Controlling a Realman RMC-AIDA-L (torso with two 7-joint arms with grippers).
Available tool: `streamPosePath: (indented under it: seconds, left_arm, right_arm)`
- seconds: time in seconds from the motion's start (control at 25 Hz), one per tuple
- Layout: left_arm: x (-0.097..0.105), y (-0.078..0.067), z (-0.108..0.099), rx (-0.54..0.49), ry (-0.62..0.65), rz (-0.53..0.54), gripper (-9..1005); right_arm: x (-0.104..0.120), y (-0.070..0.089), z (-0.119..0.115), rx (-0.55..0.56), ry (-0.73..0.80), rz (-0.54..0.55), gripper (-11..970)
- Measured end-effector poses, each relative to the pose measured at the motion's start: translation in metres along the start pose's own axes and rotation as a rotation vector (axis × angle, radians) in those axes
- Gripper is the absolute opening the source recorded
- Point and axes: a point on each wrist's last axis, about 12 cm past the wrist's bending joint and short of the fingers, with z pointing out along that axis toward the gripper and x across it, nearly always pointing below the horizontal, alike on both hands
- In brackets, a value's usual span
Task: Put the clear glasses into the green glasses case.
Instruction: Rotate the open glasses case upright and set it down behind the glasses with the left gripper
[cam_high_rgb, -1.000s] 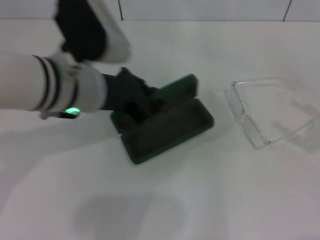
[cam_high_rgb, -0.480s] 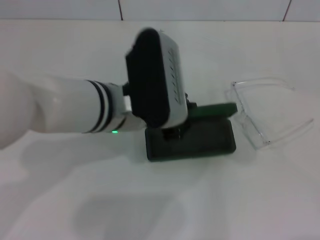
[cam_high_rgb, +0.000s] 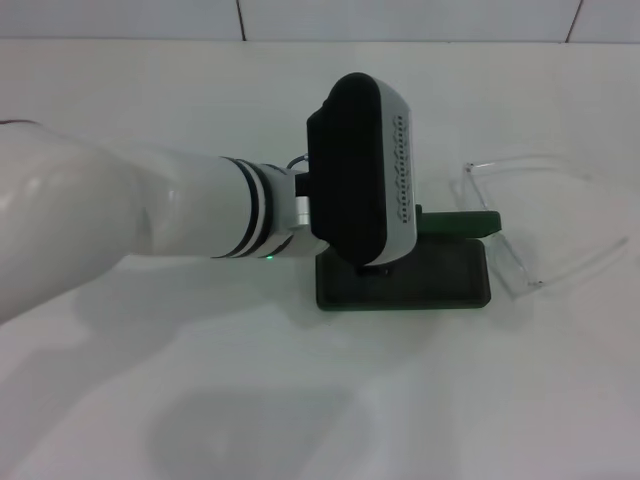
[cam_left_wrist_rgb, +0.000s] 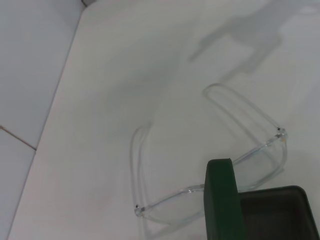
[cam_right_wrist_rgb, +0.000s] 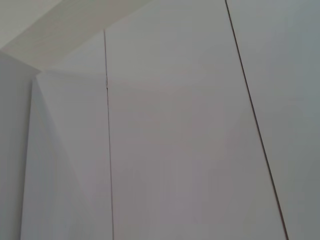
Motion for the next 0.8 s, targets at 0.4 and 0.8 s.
streamPosePath:
  seconds: [0.4,0.8]
  left_arm:
    - [-0.007,0.005,0.010,-0.009,-0.003,0.043,240]
    - [-0.007,0.005,0.011,-0.018,-0.010,0.035,251]
  right_arm:
    - [0.002,0.002,0.000,0.002,-0.003,0.005,813]
    - [0.003,0.004,-0.003,0.008,-0.006,0.010,812]
